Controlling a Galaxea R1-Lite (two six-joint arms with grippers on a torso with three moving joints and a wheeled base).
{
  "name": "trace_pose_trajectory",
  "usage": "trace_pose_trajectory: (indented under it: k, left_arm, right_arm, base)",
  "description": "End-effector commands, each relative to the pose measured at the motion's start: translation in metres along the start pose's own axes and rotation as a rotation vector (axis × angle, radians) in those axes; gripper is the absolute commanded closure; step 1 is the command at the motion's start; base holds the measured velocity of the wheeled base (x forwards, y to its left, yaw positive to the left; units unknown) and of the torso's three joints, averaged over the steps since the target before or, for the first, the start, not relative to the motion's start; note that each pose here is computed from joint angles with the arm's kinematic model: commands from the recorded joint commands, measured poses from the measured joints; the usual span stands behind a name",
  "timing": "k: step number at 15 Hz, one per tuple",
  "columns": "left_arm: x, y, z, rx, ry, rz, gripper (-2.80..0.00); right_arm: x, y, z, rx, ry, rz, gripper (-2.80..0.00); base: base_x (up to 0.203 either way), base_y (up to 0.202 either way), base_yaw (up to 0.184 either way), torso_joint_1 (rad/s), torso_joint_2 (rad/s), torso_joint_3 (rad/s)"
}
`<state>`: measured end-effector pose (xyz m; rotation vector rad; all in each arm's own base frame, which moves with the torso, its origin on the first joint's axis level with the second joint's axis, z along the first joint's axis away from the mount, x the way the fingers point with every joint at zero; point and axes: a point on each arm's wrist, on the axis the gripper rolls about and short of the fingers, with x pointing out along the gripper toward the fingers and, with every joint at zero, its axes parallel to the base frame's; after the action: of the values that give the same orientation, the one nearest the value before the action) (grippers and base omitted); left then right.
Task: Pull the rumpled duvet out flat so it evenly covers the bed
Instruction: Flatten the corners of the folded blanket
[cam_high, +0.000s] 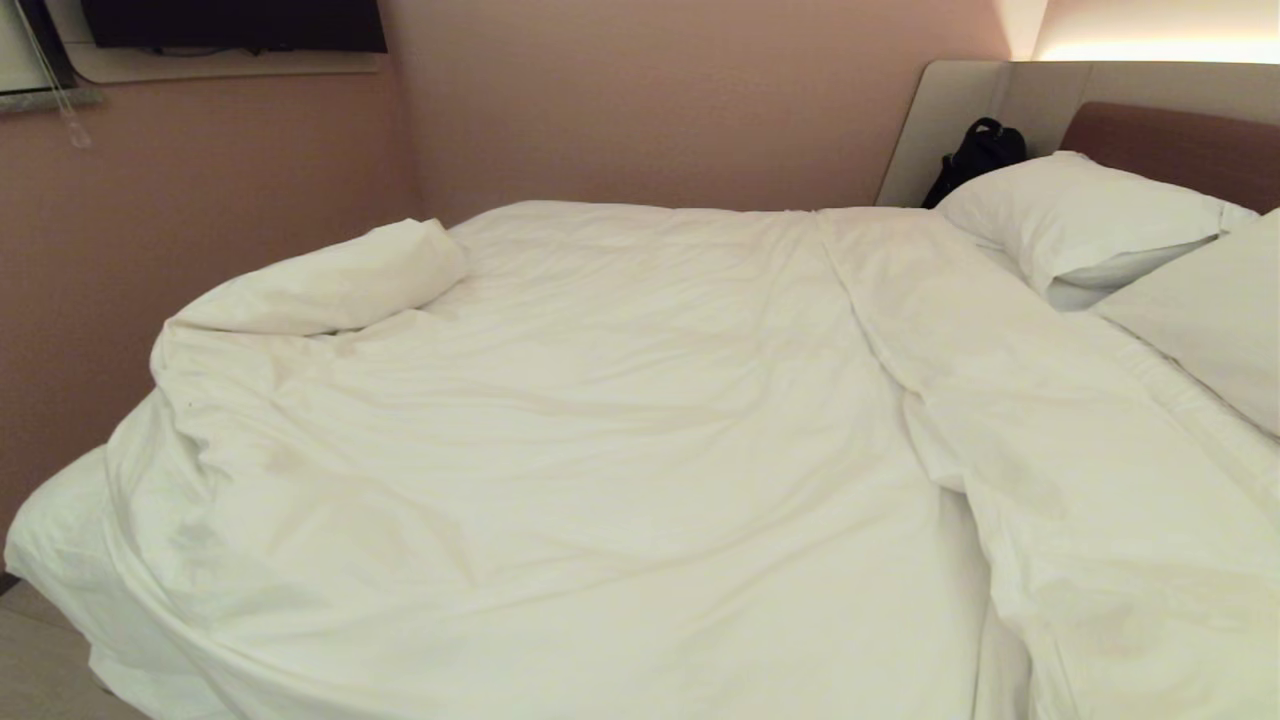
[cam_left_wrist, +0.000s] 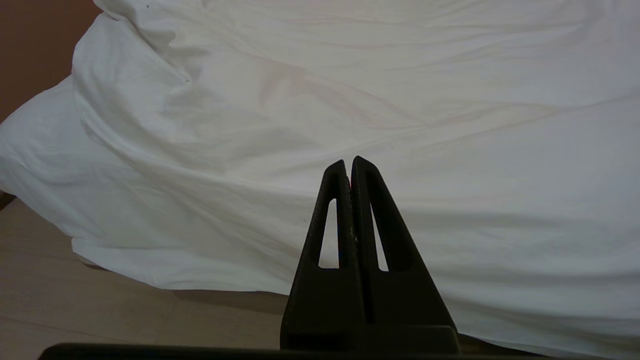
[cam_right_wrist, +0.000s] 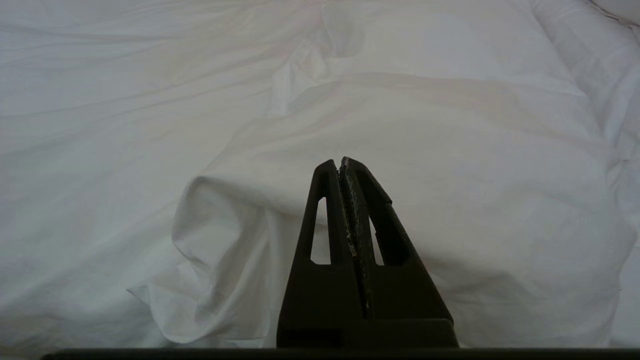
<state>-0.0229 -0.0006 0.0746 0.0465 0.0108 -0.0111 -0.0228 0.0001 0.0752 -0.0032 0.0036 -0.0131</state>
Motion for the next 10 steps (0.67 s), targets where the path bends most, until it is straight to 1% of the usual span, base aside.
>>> trace_pose_trajectory:
  k: [1, 9, 10]
  left_arm:
    - [0.0001, 0.0, -0.0005, 0.004, 0.002, 0.0, 0.0]
    - [0.0, 0.0, -0.0003, 0.016, 0.003, 0.0, 0.0]
    - [0.0, -0.0001, -0.0004, 0.018, 0.004, -0.002, 0.0]
  right_arm:
    - [0.0, 0.0, 0.0002, 0.0, -0.002, 0.0, 0.0]
    - [0.0, 0.0, 0.0002, 0.0, -0.002, 0.001, 0.0]
    - [0.0, 0.0, 0.0002, 0.0, -0.002, -0.001, 0.0]
  base:
    - [0.0, 0.0, 0.0, 0.0, 0.0, 0.0]
    - [0.0, 0.0, 0.0, 0.0, 0.0, 0.0]
    - [-0.068, 0.0, 0.002, 0.012, 0.0, -0.002]
